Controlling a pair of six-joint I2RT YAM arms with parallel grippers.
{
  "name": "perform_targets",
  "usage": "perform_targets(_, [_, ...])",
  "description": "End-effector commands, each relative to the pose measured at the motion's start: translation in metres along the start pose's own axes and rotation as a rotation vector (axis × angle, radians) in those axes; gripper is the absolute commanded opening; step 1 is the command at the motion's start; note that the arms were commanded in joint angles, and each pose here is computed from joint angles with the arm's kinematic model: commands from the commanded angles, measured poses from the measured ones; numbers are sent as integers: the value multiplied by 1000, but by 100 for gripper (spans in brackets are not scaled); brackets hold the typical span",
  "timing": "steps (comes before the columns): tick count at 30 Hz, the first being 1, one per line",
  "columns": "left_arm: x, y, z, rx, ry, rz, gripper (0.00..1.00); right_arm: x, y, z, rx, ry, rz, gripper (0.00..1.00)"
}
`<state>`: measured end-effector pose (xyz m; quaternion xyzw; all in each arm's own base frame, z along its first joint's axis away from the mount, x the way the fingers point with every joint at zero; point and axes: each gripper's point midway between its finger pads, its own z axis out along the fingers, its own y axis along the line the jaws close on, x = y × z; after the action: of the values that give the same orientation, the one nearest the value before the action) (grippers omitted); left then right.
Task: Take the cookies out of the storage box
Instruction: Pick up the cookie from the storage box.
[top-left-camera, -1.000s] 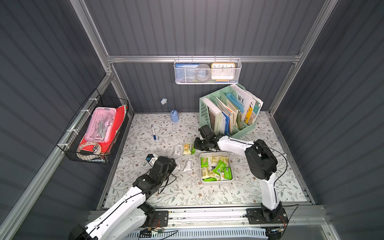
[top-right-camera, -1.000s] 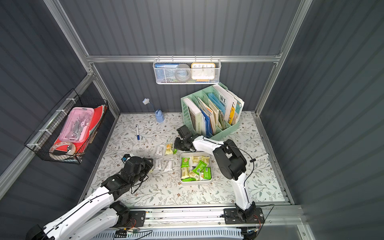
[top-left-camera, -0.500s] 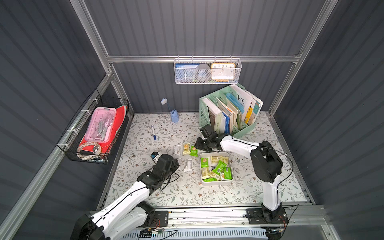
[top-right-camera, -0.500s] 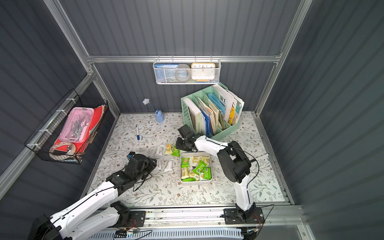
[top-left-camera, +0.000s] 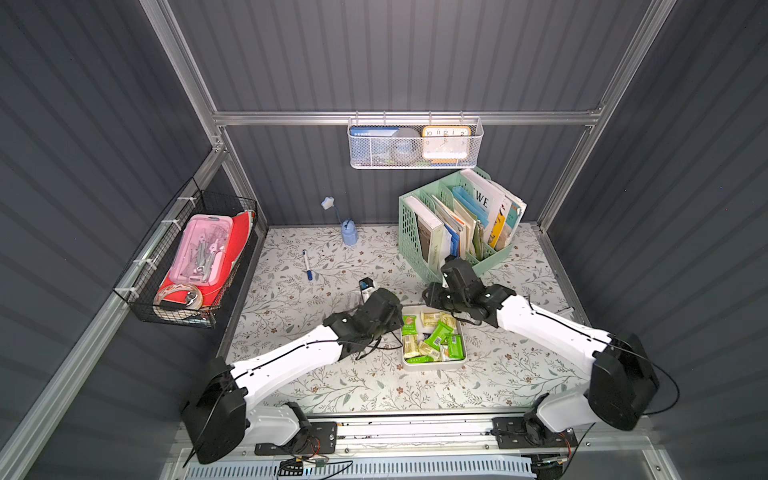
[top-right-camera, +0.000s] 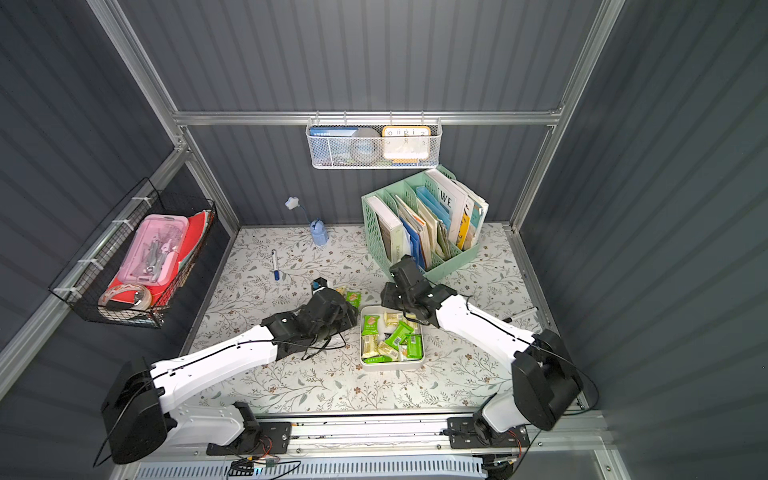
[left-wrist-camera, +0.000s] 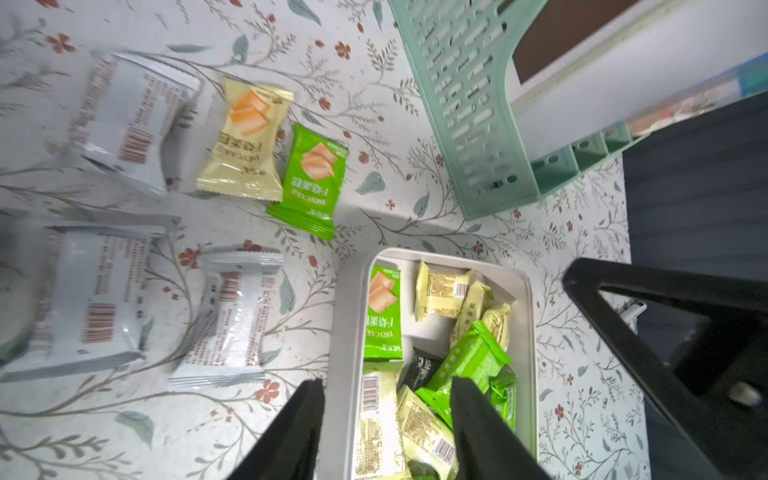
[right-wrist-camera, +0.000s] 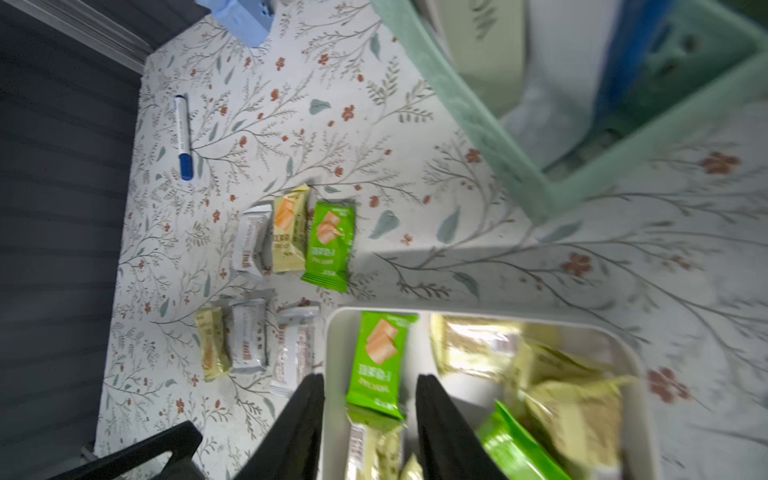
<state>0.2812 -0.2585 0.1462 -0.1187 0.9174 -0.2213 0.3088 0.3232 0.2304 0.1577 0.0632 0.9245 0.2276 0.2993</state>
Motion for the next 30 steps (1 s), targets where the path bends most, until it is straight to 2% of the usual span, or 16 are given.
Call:
perform_targets(1, [17, -20, 11, -24, 25, 114, 54, 7, -40, -23, 115, -47, 19, 42])
perform_targets(9, [70, -75, 57, 42, 228, 447, 59, 6, -67, -80, 117, -194, 40, 41])
perform_targets(16, [81, -68, 78, -83, 257, 702, 70, 8, -84, -108, 142, -257, 50, 40])
perform_targets(17, [76, -76, 77, -73, 241, 723, 71, 7, -85, -111, 137, -270, 51, 40])
perform_targets(24, [71, -76, 69, -69, 247, 859, 74, 7, -94, -129, 150, -316, 54, 39])
perform_targets(30, [83, -74, 73, -26, 304, 917, 80, 13, -98, -125, 149, -306, 65, 39])
